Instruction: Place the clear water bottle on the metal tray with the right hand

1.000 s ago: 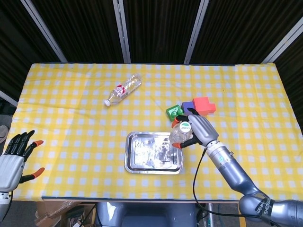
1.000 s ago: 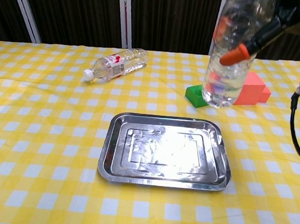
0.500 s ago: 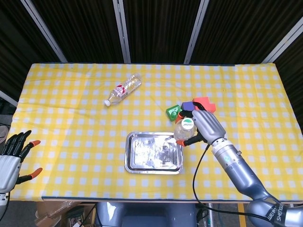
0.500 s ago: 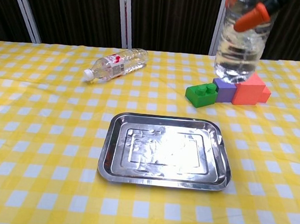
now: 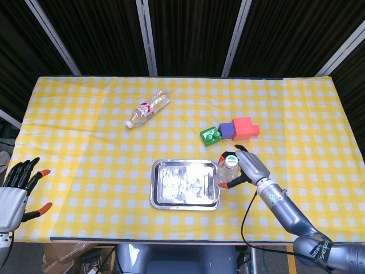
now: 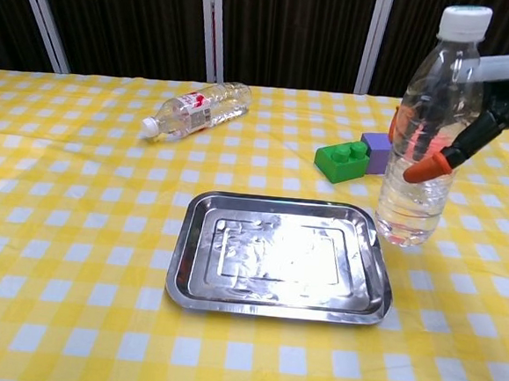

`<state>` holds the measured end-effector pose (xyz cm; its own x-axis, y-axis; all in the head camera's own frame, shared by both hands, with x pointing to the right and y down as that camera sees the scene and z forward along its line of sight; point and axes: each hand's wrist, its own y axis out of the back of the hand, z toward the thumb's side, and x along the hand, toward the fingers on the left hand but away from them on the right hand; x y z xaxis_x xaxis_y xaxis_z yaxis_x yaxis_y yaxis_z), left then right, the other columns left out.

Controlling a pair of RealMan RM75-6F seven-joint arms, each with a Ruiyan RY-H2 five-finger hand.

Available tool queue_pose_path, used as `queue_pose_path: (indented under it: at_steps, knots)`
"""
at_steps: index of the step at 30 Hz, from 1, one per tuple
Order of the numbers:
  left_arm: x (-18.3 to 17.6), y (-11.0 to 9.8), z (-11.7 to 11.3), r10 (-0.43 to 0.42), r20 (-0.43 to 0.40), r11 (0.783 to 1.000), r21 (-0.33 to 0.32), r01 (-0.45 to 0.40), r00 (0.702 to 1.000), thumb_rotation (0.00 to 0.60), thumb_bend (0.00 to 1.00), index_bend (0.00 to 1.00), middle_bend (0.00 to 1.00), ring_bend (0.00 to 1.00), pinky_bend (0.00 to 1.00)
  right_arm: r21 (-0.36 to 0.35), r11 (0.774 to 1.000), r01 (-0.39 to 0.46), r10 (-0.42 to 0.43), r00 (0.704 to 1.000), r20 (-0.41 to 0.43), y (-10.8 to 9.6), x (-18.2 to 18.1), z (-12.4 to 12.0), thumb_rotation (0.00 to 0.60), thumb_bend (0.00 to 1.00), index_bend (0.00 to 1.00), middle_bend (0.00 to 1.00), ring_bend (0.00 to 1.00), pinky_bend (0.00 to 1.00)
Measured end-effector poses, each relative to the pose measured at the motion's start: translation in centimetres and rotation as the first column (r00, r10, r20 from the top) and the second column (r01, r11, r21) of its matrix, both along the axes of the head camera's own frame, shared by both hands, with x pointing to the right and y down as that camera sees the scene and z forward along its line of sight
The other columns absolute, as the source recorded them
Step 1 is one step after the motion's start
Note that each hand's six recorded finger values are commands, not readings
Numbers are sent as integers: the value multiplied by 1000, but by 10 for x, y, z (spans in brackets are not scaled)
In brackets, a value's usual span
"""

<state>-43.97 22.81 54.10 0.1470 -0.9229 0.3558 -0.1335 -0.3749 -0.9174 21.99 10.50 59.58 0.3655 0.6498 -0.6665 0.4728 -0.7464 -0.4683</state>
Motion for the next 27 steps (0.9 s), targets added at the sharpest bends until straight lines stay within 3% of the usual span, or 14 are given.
queue_pose_path:
  at_steps: [7, 11, 13, 16, 21, 27]
  knots:
    - [0, 0, 0, 2, -2, 1000, -2, -2, 1000, 600, 187, 217, 0, 0, 0, 124, 991, 43, -45, 999, 14, -26, -22, -59, 600, 176, 759, 626, 425, 0]
    - [-2, -1, -2, -3, -11, 1000, 4, 3, 1000, 600, 187, 217, 0, 0, 0, 204, 977, 61, -55, 998, -35, -39, -26, -94, 600, 175, 759, 626, 425, 0]
    - [-2, 0, -3, -2, -14, 1000, 4, 2, 1000, 600, 187, 217, 0, 0, 0, 212, 976, 57, -47, 998, -52, -41, -25, -100, 600, 176, 759, 626, 425, 0]
    - [-1, 0, -3, 1, -16, 1000, 1, -1, 1000, 600, 186, 217, 0, 0, 0, 186, 981, 51, -40, 997, -62, -36, -23, -98, 600, 176, 758, 626, 425, 0]
    - [-1, 0, -3, 1, -15, 1000, 4, -1, 1000, 600, 186, 217, 0, 0, 0, 108, 993, 55, -47, 996, -76, -17, -14, -70, 600, 176, 759, 626, 425, 0]
    - [0, 1, -1, 6, -4, 1000, -1, -6, 1000, 600, 186, 217, 0, 0, 0, 55, 996, 72, -71, 997, -32, 2, -14, -39, 600, 175, 758, 626, 425, 0]
